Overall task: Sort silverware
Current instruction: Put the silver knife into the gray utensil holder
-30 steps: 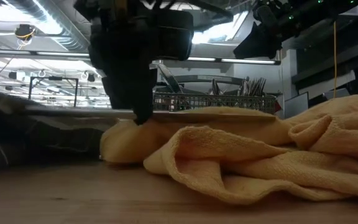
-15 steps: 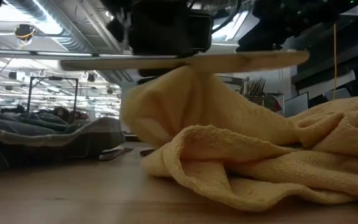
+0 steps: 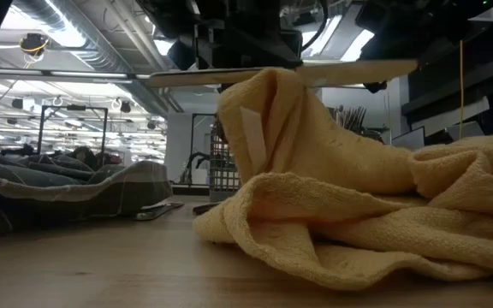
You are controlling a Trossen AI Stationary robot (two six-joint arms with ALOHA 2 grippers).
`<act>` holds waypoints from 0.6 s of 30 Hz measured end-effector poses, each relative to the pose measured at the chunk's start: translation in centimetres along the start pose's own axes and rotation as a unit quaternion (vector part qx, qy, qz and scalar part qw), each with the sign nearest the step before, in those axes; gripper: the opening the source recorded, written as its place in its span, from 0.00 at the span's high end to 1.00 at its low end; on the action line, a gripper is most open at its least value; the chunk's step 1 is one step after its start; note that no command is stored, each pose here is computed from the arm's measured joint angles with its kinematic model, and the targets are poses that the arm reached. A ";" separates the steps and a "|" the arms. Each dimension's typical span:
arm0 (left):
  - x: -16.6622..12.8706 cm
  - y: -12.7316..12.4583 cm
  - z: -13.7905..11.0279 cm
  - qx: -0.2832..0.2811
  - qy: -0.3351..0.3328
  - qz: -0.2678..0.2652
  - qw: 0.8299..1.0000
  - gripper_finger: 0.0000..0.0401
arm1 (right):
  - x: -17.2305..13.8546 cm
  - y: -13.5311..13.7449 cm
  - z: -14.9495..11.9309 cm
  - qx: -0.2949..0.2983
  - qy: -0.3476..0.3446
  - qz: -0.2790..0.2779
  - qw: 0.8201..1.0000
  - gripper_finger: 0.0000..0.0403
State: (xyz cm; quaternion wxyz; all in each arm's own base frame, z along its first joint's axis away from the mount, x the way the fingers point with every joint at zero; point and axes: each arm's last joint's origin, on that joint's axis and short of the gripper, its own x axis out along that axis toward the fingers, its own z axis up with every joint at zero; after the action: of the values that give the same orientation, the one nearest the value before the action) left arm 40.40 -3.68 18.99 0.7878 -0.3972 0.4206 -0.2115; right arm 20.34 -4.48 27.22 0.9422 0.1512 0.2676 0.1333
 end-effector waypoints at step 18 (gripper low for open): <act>-2.8 2.5 2.1 -0.081 -0.044 0.015 0.996 0.89 | 2.3 4.0 -0.7 -0.178 0.034 -0.069 0.981 0.65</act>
State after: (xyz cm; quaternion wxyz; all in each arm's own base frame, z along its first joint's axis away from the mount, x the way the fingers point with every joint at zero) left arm 40.56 0.58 19.01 0.7740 -0.4618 0.4074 -0.1474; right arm 21.11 0.07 26.98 0.9514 -0.0419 0.2811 0.1187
